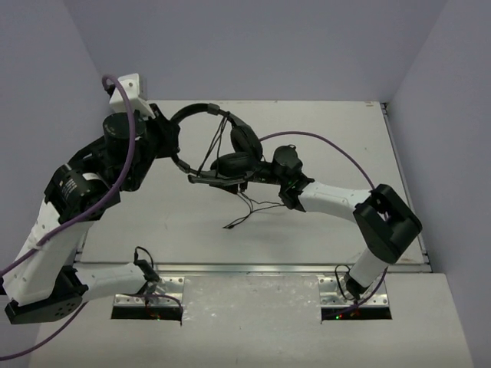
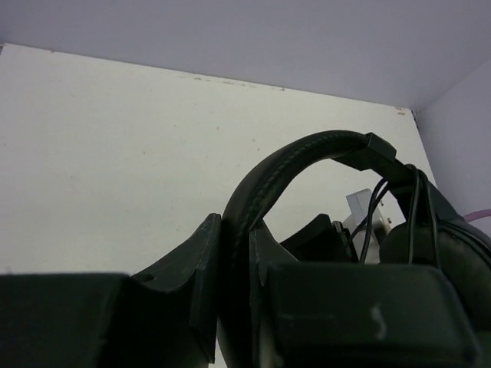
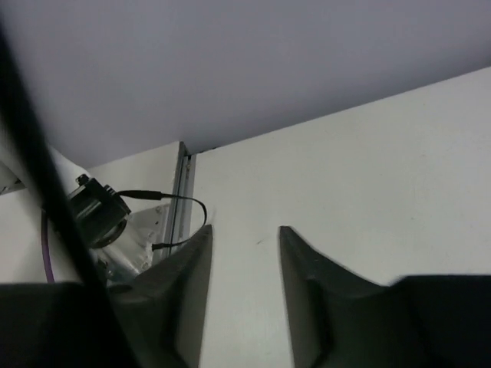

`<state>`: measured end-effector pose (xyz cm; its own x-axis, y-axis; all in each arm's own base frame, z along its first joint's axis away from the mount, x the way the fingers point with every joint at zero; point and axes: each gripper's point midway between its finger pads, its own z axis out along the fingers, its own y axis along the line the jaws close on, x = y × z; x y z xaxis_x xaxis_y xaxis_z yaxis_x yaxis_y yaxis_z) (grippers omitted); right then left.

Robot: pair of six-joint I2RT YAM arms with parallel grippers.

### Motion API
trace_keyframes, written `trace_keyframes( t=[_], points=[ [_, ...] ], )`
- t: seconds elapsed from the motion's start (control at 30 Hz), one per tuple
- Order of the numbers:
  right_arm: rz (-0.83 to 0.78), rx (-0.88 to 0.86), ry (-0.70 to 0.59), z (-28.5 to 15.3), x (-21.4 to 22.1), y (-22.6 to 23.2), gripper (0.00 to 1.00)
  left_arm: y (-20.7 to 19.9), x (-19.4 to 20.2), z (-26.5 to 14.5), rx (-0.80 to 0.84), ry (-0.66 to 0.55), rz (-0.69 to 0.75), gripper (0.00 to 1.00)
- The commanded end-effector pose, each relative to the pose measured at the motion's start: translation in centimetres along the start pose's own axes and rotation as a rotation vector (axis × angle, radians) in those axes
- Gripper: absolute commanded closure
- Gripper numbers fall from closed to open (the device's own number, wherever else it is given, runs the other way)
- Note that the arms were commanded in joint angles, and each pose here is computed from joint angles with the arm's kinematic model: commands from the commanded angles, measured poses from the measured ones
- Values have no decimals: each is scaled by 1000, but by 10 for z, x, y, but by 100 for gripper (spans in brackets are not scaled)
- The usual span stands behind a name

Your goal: Wrap the headphones

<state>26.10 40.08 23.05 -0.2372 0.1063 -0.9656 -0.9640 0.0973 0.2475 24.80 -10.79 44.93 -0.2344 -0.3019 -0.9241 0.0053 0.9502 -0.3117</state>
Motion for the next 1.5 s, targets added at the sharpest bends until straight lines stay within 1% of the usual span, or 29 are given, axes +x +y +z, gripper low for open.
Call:
trace_keyframes(
  t=[0.0,0.07,0.1,0.13,0.17,0.2,0.23,0.27,0.3,0.37,0.4,0.5,0.53,0.57,0.6,0.67,0.73,0.87,0.97,1.03,1.17,1.3,1.33,1.37,1.4,1.47],
  points=[
    [18,17,-23,-4,-8,0,53,-20,-92,-30,126,-272,-346,100],
    [26,37,0,-7,-11,1,51,-21,-73,-28,148,-231,-314,100],
    [16,71,-25,-10,-26,2,48,-21,-67,-27,161,-223,-299,99],
    [41,103,-11,-13,-28,-1,45,-22,-51,-26,195,-208,-275,100],
    [29,123,-37,-17,-44,4,40,-22,-43,-26,213,-198,-267,100],
    [27,174,-58,-21,-52,-2,38,-23,-34,-27,235,-184,-263,100],
    [27,196,-70,-24,-58,-2,36,-20,-31,-33,256,-185,-271,100],
    [19,216,-89,-30,-69,1,34,-21,-19,-28,257,-163,-260,100],
    [11,215,-97,-32,-75,3,34,-18,-15,-27,249,-158,-263,100],
    [-11,205,-93,-36,-84,4,33,-14,-14,-26,229,-161,-270,100],
    [-13,197,-87,-38,-87,5,22,-9,-16,-25,198,-173,-277,100],
    [-35,187,-54,-42,-87,4,21,-5,-22,-24,162,-179,-298,100],
    [-31,175,-30,-45,-83,3,18,-5,-24,-24,157,-183,-303,100],
    [-31,142,-19,-47,-82,8,11,-2,-23,-23,137,-178,-327,100],
    [-27,112,-7,-49,-81,11,1,6,-30,-26,97,-200,-351,100],
    [-13,60,33,-51,-76,20,1,7,-32,-24,82,-207,-355,100],
    [-5,44,54,-50,-71,20,1,3,-35,-26,108,-214,-360,100],
    [-28,128,66,-45,-67,-4,2,-7,-37,-25,140,-198,-363,100],
    [-47,177,78,-41,-62,-21,15,-8,-39,-25,141,-195,-369,100],
    [-61,204,78,-39,-59,-32,16,-8,-41,-26,138,-198,-373,100],
    [-86,317,73,-39,-46,-63,16,-11,-48,-29,154,-202,-383,100],
    [-137,405,47,-43,-48,-82,18,-14,-50,-29,156,-199,-385,100],
    [-133,403,50,-41,-46,-83,20,-14,-52,-30,161,-201,-387,100],
    [-121,392,58,-37,-44,-86,25,-15,-53,-31,164,-202,-389,99],
    [-105,350,67,-31,-42,-82,27,-15,-54,-31,164,-205,-391,100],
    [-75,308,62,-24,-35,-80,29,-14,-55,-30,154,-209,-395,100]
  ],
)
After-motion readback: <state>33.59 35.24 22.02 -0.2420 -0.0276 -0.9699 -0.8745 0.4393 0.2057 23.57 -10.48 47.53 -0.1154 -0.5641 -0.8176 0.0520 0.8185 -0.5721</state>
